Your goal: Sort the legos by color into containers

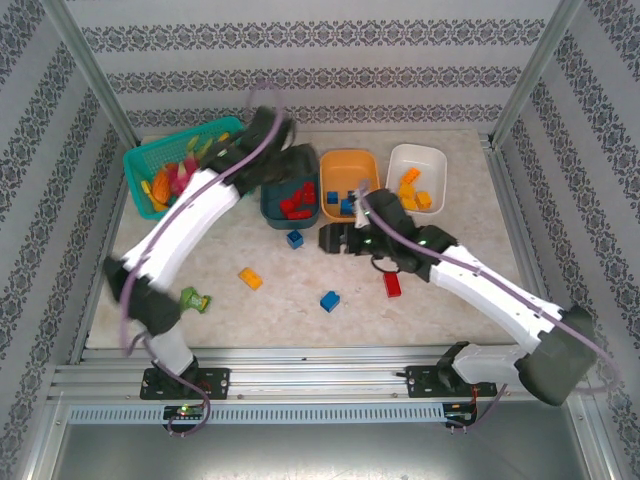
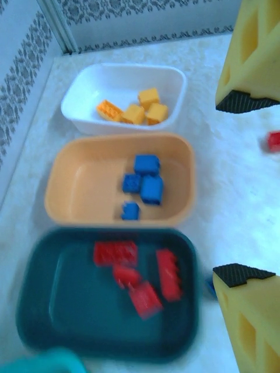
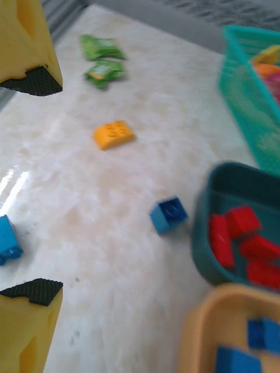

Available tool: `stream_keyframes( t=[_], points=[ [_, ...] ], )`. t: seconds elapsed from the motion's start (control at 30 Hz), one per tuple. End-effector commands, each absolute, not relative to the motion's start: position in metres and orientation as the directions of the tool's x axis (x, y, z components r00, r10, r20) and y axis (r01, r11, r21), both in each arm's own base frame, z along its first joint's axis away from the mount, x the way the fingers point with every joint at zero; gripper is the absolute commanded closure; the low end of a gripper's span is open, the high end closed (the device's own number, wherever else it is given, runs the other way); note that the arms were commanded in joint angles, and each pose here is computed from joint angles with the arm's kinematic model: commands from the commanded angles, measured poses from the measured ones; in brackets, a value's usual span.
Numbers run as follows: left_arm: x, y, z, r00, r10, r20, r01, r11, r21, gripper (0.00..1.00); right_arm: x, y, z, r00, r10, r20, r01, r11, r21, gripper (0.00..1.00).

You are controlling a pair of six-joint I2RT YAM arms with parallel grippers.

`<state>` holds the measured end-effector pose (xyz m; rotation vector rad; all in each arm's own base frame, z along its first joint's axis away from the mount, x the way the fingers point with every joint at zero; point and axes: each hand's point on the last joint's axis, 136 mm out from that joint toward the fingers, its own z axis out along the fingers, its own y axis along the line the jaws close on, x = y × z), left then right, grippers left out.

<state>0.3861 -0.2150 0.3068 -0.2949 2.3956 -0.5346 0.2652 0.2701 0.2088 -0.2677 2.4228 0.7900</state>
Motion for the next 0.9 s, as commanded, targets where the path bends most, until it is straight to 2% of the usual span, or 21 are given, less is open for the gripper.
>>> stream_keyframes(
  t=[0.0, 0.2, 0.37, 0.6, 0.87],
  points=[
    [0.332, -0.153, 0.257, -0.756, -0.415, -0.507, -0.259, 0.900, -0.350, 0.25, 0.248, 0.304, 0.189, -0.785, -0.207, -0.584, -0.483, 0.794, 0.369, 0.17],
    [0.217, -0.080, 0.214, -0.743, -0.491, -0.455, -0.378, 0.869, -0.321, 0.24, 0.222, 0.382, 0.149, -0.749, -0.442, -0.493, -0.618, 0.734, 0.281, 0.22],
    [0.155, -0.045, 0.196, -0.724, -0.525, -0.448, -0.399, 0.848, -0.348, 0.23, 0.224, 0.422, 0.111, -0.755, -0.518, -0.401, -0.629, 0.746, 0.218, 0.26],
    [0.117, -0.028, 0.184, -0.707, -0.535, -0.462, -0.367, 0.836, -0.407, 0.23, 0.247, 0.445, 0.067, -0.754, -0.570, -0.325, -0.619, 0.783, 0.062, 0.25],
    [0.110, -0.030, 0.191, -0.713, -0.538, -0.450, -0.349, 0.829, -0.438, 0.24, 0.266, 0.455, 0.031, -0.730, -0.620, -0.286, -0.643, 0.766, -0.020, 0.26]
  ],
)
